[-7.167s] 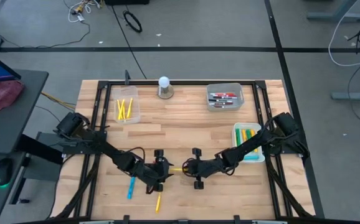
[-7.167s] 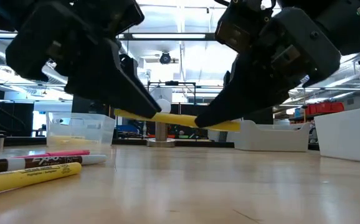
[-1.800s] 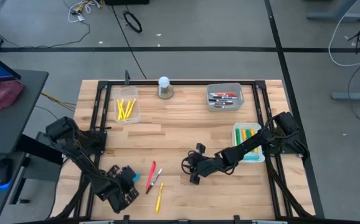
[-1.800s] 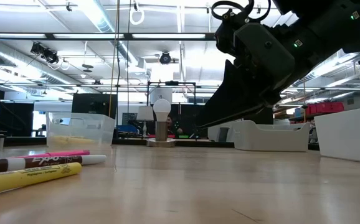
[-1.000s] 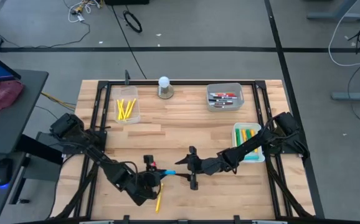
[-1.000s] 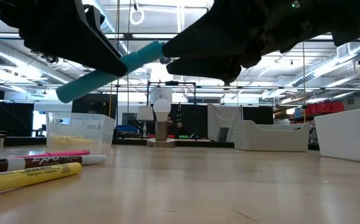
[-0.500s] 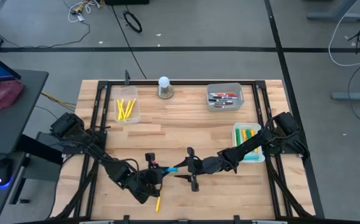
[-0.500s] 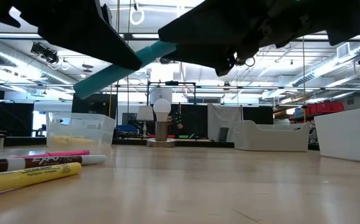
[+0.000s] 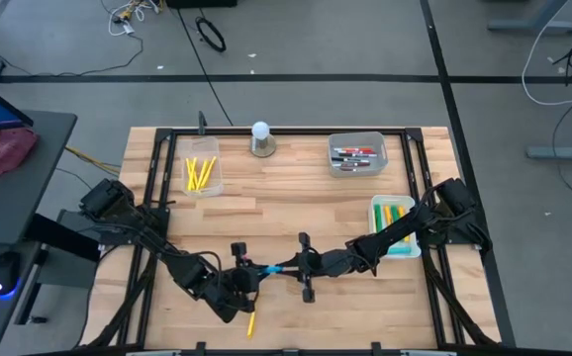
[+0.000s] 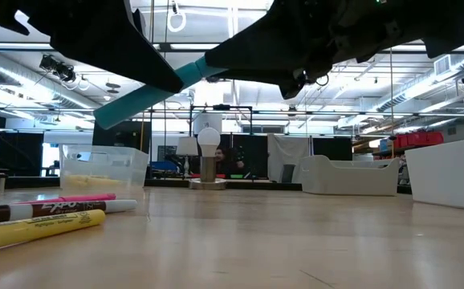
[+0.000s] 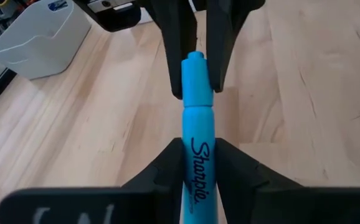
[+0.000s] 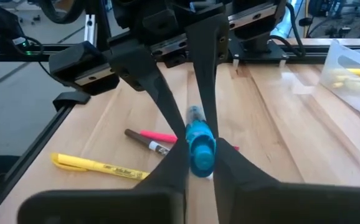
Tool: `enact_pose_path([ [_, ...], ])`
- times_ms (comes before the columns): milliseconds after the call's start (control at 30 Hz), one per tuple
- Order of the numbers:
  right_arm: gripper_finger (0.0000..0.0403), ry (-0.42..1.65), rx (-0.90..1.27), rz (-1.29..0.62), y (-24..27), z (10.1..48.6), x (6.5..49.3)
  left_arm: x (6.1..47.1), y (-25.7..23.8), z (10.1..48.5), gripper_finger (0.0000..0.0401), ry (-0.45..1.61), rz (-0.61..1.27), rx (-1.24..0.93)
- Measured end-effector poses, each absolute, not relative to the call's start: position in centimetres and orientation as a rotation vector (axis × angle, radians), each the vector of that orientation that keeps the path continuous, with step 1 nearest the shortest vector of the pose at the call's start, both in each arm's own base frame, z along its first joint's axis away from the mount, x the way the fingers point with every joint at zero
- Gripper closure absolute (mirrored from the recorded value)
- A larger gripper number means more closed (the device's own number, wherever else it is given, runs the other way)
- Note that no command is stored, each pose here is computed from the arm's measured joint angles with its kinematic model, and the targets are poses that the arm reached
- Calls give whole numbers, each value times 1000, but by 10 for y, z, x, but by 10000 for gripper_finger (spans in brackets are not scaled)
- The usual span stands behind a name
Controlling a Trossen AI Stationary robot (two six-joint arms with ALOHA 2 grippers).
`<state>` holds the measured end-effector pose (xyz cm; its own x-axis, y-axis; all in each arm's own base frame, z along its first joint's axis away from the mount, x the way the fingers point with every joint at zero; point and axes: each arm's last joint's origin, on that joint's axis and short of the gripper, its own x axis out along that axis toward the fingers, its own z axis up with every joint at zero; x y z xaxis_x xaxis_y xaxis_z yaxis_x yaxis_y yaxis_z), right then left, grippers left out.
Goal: Pick & Place Markers
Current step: Put the blue highlighter pen into the white bin
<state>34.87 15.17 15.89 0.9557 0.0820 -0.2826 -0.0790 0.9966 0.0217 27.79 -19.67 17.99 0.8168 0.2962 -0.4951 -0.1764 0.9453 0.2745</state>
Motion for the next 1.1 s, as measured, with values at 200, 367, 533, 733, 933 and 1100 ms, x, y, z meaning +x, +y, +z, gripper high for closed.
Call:
enact_pose_path([
  [200, 371, 286, -8, 30, 156, 158, 346, 279, -195, 180, 253, 552, 277, 208],
  [367, 371, 312, 2, 28, 158, 156, 344, 279, -195, 180, 176, 552, 278, 202],
  [533, 371, 351, -38, -41, 159, 155, 339, 279, -195, 180, 138, 555, 276, 208],
  [733, 371, 461, -76, -161, 159, 190, 306, 273, -202, 183, 132, 541, 257, 214],
  [933, 371, 607, -43, -189, 150, 245, 240, 270, -205, 182, 140, 542, 255, 209],
  [1100, 371, 845, 3, -315, 127, 292, 177, 270, -204, 181, 142, 542, 259, 202],
])
